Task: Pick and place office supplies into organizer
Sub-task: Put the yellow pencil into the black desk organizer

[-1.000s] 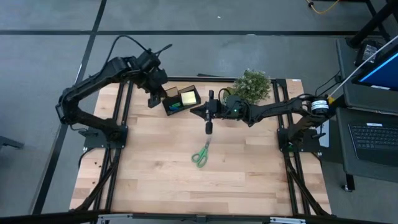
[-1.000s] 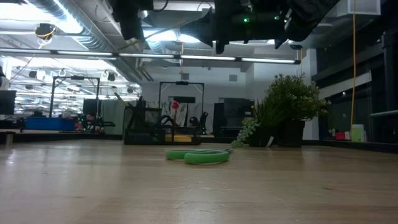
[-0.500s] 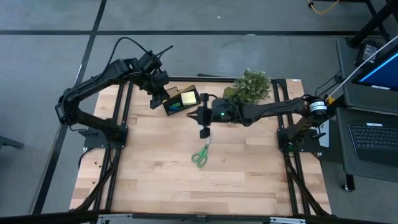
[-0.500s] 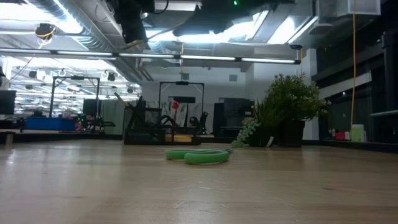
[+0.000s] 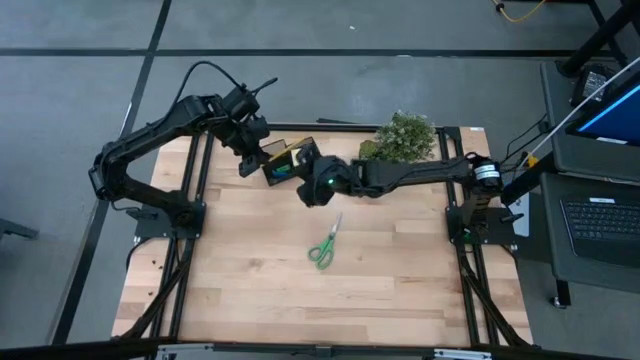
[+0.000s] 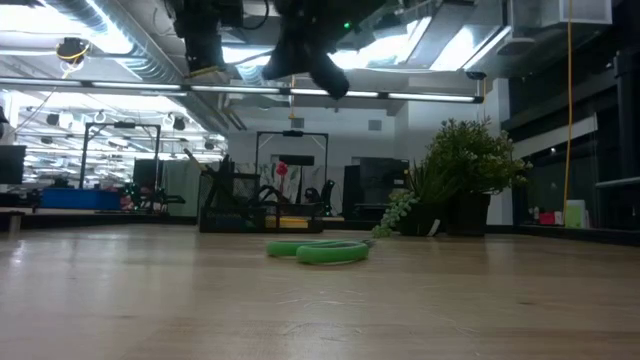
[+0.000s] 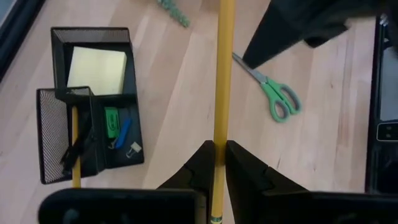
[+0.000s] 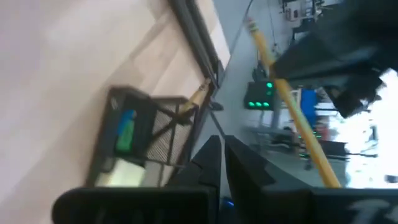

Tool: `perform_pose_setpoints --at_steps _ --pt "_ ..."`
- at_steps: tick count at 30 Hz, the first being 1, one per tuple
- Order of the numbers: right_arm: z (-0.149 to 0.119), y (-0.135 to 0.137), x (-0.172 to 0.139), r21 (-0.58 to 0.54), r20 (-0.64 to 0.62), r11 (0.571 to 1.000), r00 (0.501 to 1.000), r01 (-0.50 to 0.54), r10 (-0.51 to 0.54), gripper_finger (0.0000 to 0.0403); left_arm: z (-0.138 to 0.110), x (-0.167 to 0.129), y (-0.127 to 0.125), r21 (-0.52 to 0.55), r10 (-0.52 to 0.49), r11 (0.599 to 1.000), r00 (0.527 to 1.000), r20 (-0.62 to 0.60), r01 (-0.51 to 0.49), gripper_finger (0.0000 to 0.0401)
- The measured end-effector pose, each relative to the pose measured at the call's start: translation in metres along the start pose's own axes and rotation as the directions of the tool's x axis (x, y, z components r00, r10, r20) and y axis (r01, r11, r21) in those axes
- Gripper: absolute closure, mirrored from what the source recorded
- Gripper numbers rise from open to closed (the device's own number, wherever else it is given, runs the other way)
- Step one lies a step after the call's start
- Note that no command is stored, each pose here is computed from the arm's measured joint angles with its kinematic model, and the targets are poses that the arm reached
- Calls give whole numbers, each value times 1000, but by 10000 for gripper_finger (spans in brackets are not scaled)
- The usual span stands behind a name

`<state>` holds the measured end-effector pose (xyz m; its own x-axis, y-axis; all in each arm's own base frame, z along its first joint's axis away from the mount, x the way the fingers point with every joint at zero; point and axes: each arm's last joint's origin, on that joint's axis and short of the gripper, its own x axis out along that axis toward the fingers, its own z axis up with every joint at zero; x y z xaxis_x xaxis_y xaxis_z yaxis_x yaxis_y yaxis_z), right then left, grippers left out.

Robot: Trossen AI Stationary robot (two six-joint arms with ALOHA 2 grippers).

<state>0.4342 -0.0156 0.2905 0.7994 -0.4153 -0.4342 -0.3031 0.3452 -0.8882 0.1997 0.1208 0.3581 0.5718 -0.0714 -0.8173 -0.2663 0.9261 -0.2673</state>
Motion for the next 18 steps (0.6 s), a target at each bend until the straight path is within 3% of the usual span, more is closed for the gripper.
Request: perform_pose_setpoints --at_steps 7,13,18 --pt "21 1 22 -151 -85 987 994 54 -67 377 0 0 0 -15 -1 1000 1000 -4 0 375" --pt "35 -7 17 -143 -76 986 992 90 -101 369 -2 0 0 -29 -2 1000 1000 -19 2 375" --pt "39 -14 12 -106 -67 987 990 118 -125 314 -3 0 0 -37 -4 999 999 -32 3 375"
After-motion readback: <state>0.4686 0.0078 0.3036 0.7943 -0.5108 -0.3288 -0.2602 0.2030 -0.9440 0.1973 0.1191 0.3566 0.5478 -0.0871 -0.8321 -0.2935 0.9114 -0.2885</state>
